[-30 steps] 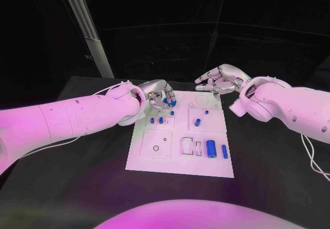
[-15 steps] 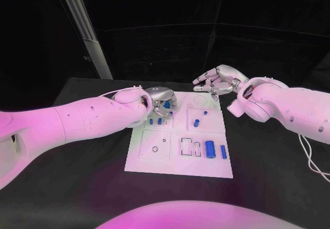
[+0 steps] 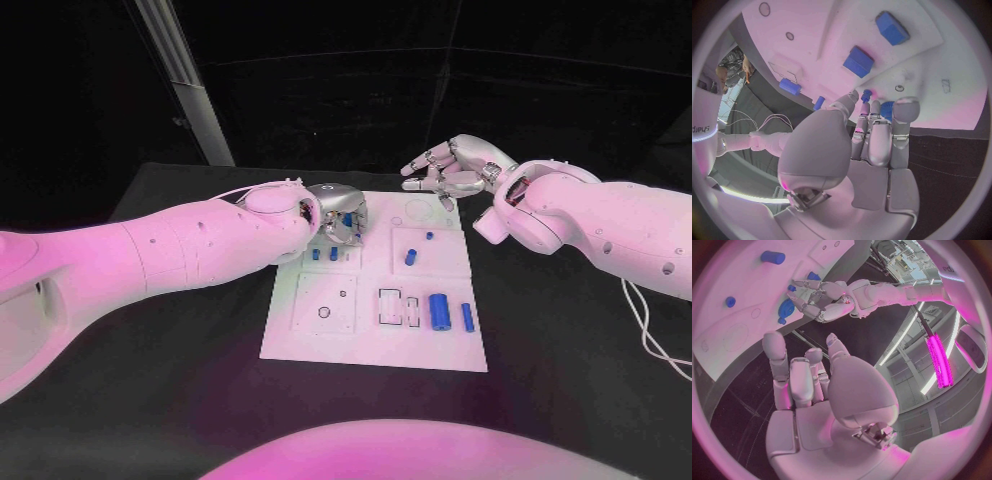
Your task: Assemble the parts on the task board
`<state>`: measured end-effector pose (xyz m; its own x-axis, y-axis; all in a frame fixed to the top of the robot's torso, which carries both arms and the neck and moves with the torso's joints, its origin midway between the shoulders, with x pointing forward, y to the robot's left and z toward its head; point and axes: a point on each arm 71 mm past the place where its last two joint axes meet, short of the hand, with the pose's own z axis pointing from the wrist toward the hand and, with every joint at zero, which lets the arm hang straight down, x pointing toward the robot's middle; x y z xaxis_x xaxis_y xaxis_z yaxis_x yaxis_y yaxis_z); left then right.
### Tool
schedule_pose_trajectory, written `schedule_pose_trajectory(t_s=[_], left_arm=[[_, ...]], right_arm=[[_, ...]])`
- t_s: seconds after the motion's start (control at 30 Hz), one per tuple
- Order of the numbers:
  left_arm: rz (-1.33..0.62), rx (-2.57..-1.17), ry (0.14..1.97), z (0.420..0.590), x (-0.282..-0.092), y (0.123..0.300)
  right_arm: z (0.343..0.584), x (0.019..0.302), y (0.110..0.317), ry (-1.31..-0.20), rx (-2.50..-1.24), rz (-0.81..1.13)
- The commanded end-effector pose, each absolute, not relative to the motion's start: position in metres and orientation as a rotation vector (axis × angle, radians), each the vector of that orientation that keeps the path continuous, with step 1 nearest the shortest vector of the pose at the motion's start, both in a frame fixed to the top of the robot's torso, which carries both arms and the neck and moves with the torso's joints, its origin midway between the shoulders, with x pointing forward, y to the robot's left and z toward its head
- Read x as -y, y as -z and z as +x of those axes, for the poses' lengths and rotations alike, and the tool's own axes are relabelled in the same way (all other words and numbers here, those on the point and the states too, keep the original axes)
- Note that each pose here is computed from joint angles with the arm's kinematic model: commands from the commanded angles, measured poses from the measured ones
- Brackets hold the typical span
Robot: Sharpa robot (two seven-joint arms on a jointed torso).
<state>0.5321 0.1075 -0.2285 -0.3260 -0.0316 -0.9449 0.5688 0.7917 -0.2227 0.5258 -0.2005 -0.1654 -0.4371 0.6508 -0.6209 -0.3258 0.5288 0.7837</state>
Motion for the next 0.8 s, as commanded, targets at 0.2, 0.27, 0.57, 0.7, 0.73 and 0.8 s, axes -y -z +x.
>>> schedule_pose_trajectory(t_s=[0.2, 0.27, 0.57, 0.7, 0.73, 0.8], left_arm=[[0.427, -1.823, 0.615, 0.5344, -0.1071, 0.2297], [0.426, -1.823, 0.612, 0.535, -0.1072, 0.2298], [0.425, -1.83, 0.604, 0.5365, -0.1073, 0.2304], [0.434, -1.839, 0.609, 0.5359, -0.1055, 0.2313], [0.436, -1.842, 0.611, 0.5357, -0.105, 0.2316], [0.441, -1.847, 0.614, 0.5353, -0.104, 0.2323]], right_arm=[[0.526, 0.1987, 0.1634, -1.142, -1.679, 0.268], [0.526, 0.1983, 0.1635, -1.143, -1.68, 0.268], [0.526, 0.1977, 0.1636, -1.145, -1.682, 0.267], [0.526, 0.1972, 0.1637, -1.146, -1.683, 0.266], [0.526, 0.1971, 0.1637, -1.146, -1.683, 0.266], [0.526, 0.197, 0.1637, -1.146, -1.683, 0.265]])
